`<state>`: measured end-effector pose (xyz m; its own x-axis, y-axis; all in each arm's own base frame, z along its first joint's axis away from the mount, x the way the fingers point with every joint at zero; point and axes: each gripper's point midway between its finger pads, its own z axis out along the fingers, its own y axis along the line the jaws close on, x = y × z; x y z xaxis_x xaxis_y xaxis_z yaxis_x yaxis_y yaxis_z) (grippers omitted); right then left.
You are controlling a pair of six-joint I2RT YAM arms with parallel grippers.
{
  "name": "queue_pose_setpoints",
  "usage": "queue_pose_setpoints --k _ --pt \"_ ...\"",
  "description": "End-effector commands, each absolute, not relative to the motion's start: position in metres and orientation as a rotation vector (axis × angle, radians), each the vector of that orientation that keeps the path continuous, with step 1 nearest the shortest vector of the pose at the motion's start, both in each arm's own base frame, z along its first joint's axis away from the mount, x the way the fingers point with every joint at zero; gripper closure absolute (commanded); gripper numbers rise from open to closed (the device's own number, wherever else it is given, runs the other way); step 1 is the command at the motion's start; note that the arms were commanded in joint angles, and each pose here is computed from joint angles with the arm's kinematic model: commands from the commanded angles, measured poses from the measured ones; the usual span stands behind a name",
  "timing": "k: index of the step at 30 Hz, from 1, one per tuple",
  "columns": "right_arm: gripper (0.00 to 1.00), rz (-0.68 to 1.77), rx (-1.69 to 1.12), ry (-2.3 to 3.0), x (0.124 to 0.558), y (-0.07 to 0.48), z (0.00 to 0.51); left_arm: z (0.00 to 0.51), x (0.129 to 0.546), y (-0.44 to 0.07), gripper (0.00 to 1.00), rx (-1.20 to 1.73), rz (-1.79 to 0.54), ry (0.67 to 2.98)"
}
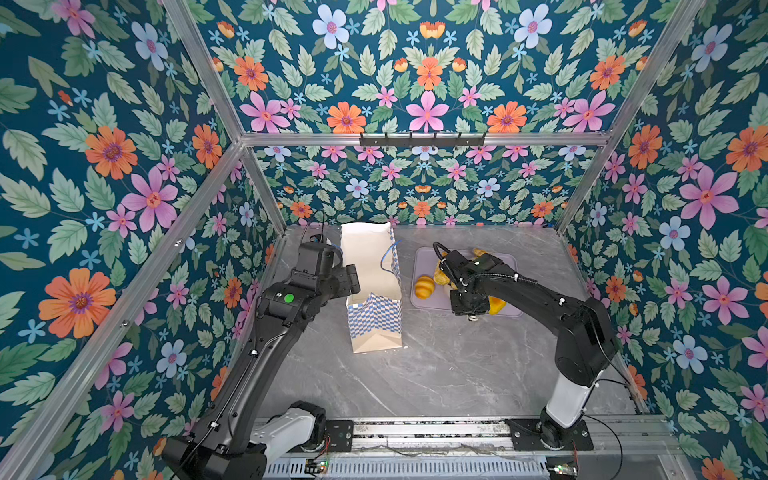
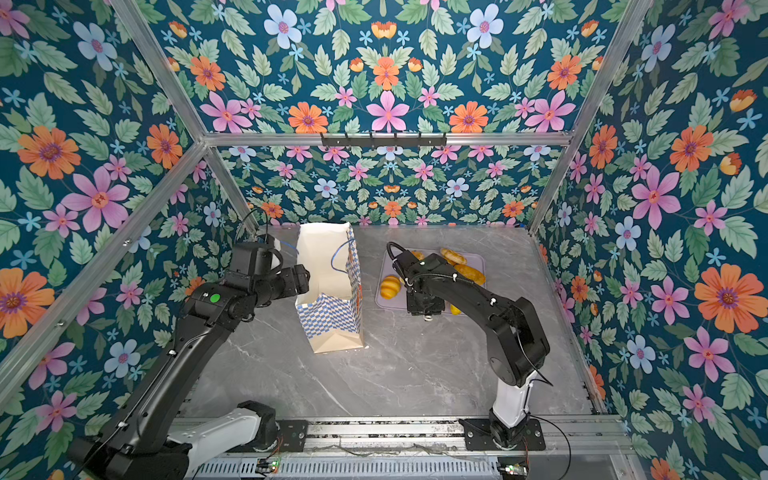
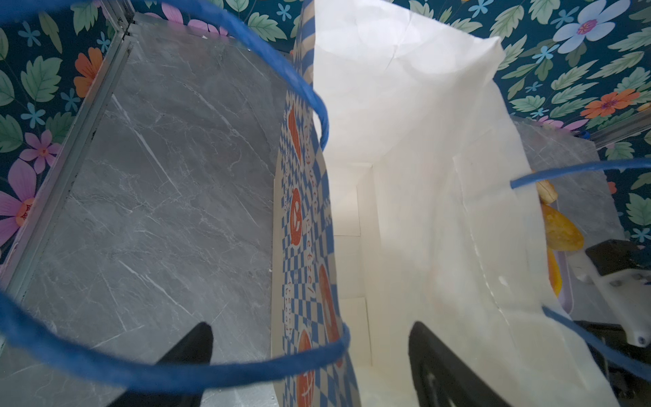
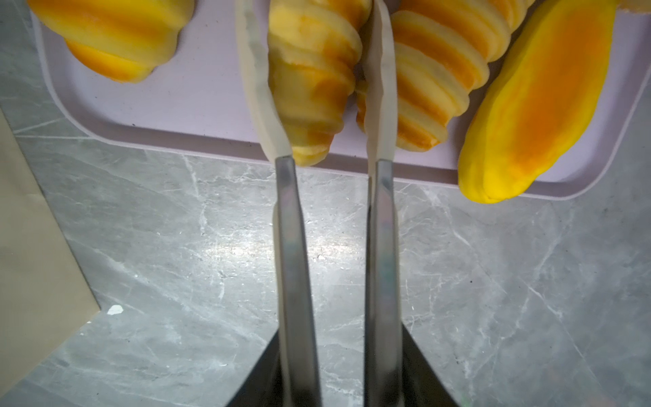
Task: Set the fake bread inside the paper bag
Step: 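Lower the tongs and pinch a spiral bread with the right gripper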
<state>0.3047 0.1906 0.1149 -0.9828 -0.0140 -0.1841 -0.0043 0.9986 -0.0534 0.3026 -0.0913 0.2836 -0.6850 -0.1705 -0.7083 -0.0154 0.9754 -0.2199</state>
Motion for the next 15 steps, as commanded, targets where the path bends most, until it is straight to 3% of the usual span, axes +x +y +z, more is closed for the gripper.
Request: queue_pose_setpoints --k 1,6,15 --pt "0.62 -0.101 0.032 2.929 0.303 0.183 0.124 0.29 0.305 -0.093 0.11 -0.132 -0.27 2.293" --pt "0.69 -0.096 0.047 2.908 0.299 0.178 0.133 0.292 0.306 -0.094 0.11 -0.131 -0.276 2.293" --pt "0.7 -0.044 0.076 2.851 0.29 0.17 0.158 0.306 0.307 -0.092 0.1 -0.131 -0.267 2.271"
